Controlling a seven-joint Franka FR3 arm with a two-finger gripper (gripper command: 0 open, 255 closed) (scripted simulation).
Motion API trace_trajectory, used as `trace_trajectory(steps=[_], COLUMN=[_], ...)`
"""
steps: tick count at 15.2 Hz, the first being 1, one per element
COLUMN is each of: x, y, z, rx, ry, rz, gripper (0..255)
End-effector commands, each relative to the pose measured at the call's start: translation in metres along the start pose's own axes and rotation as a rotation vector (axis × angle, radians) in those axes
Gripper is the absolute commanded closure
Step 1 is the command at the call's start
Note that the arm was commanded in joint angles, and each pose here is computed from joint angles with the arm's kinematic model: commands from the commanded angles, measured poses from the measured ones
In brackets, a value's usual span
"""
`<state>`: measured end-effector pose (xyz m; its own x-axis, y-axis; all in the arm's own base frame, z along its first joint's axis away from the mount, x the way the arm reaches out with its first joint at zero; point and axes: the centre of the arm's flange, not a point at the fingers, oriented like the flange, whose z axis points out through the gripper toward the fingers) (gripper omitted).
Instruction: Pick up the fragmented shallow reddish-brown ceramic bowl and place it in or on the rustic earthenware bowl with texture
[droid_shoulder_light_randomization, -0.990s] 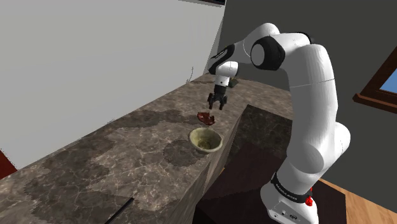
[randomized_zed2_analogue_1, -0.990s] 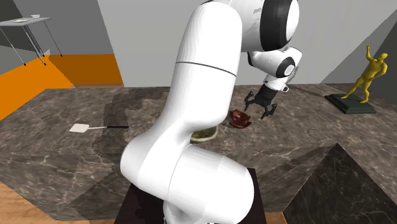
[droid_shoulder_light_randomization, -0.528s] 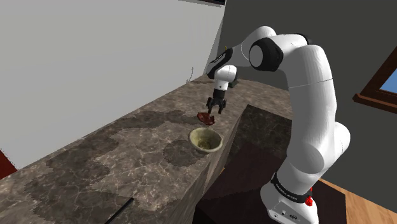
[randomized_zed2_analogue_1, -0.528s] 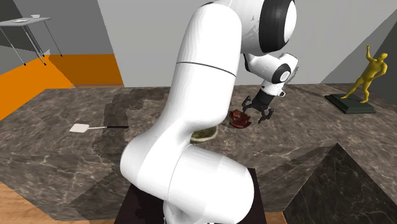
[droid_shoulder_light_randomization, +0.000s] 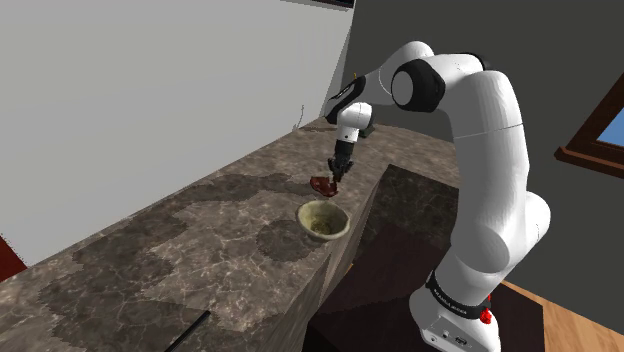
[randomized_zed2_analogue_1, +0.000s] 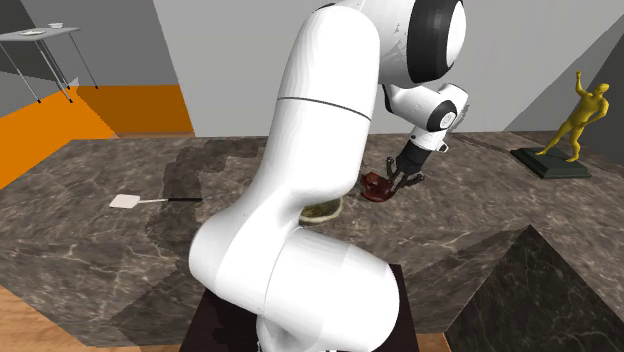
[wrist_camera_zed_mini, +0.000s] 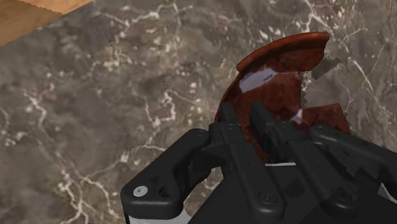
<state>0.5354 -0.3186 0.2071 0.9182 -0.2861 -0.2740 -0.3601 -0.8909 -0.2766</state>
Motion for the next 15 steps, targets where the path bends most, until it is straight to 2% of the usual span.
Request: trace_trajectory(steps=[1, 7, 8, 13, 14, 15], x=[0.000, 0.000, 0.000, -0.015, -0.014, -0.015], y=[0.000, 0.000, 0.000, -0.091, -0.095, -0.094], z=[0.000, 0.000, 0.000, 0.028, 0.030, 0.035], rx=[0.000, 0.000, 0.000, -0.245, -0.257, -0.257], ry=[0.000, 0.000, 0.000, -0.016, -0.017, -0.017], rz=[0.000, 0.000, 0.000, 0.484, 0.508, 0.508], gripper=[255, 255, 0, 0, 0, 0])
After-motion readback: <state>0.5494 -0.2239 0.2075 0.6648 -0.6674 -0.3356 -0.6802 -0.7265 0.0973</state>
